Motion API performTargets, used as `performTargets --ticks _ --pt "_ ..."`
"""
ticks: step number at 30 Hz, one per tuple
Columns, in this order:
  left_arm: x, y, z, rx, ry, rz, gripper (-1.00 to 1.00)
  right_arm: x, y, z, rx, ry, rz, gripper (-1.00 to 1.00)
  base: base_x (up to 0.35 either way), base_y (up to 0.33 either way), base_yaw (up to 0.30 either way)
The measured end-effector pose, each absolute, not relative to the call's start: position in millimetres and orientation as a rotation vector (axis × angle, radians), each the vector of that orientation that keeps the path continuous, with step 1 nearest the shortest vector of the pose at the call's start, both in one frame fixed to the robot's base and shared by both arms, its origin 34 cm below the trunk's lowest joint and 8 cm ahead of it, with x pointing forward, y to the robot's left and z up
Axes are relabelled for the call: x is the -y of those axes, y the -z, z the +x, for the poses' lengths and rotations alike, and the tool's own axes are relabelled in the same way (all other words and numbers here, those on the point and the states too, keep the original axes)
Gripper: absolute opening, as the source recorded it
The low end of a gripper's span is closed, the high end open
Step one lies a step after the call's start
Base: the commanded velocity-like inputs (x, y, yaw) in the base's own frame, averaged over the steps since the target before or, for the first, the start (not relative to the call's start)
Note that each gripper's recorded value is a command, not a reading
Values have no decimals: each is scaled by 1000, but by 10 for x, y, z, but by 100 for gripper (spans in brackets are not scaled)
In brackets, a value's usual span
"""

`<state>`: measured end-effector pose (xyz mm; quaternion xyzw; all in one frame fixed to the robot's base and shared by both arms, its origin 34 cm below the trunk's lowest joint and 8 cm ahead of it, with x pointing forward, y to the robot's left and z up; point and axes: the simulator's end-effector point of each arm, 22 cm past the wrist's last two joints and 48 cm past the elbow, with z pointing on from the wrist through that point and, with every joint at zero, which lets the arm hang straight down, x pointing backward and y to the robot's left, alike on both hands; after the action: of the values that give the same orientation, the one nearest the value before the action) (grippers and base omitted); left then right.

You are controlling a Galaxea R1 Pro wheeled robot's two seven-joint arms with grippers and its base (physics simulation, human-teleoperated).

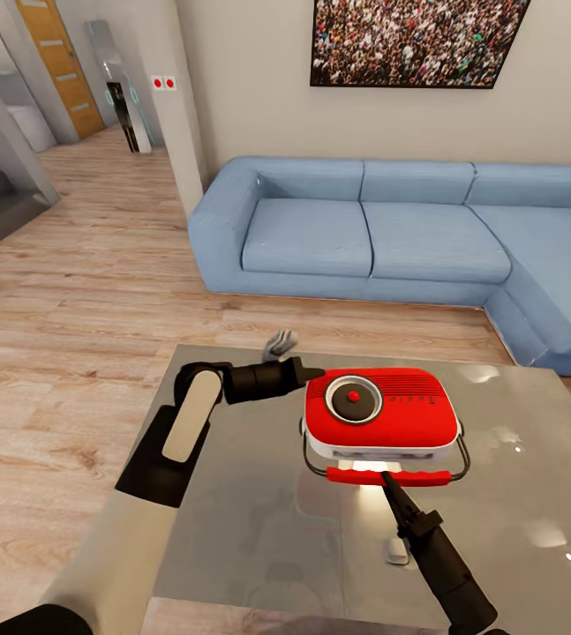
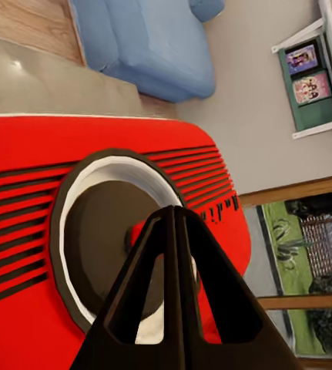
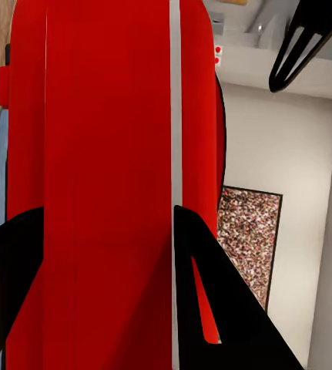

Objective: Turn on the radio receiver that's on the table in the living room.

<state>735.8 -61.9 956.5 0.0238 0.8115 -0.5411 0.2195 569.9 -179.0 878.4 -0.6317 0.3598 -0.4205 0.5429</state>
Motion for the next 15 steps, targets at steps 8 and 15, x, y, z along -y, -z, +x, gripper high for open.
performTargets --ticks 8,15 --pt "634 -9461 7419 -2280 1503 47 -100 1740 -8790 5685 -858 989 -1490 -100 0 0 0" --pt "665 -9513 7408 -2265 1554 27 -100 1554 -8783 5598 -864 948 -1477 -100 0 0 0"
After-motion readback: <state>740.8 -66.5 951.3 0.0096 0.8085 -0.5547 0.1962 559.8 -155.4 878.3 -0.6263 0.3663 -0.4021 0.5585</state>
